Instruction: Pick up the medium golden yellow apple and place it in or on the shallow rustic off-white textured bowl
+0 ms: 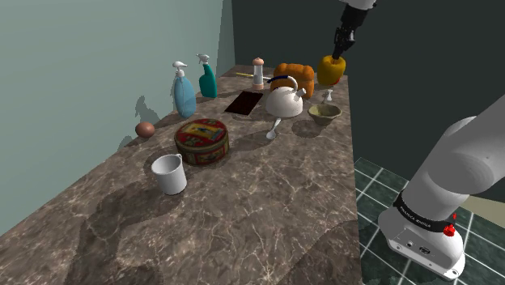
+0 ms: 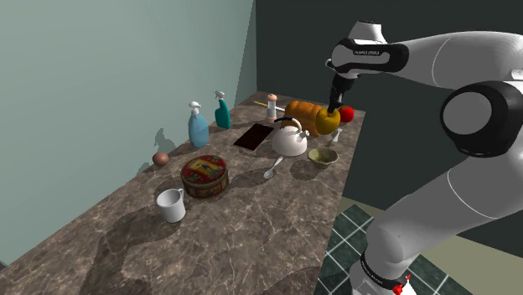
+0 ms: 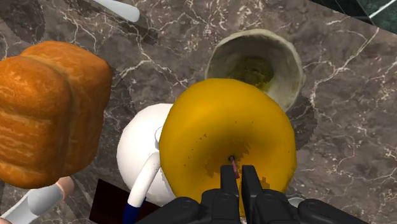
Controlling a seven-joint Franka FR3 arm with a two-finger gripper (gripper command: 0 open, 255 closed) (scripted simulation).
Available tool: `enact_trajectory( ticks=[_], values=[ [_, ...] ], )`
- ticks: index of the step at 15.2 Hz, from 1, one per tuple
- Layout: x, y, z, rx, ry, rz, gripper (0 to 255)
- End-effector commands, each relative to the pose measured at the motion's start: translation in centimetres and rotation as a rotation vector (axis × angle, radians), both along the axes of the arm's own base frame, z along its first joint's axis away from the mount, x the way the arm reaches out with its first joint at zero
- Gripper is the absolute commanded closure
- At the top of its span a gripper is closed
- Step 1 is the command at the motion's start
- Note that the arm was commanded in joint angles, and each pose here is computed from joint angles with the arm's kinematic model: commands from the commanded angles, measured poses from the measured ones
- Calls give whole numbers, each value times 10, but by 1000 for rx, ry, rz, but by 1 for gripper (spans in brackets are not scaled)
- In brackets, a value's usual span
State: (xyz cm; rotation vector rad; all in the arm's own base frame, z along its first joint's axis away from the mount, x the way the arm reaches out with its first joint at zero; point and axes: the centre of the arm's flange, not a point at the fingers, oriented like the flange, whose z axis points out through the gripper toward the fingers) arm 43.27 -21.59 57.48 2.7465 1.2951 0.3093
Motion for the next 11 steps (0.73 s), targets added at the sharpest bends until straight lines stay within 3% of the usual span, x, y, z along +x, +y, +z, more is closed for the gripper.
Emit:
enact_trajectory(
  ticks=[1, 11],
  values=[
    [1, 0, -10, 0, -1, 0, 255],
    [1, 0, -63, 0, -1, 0, 255]
  ],
)
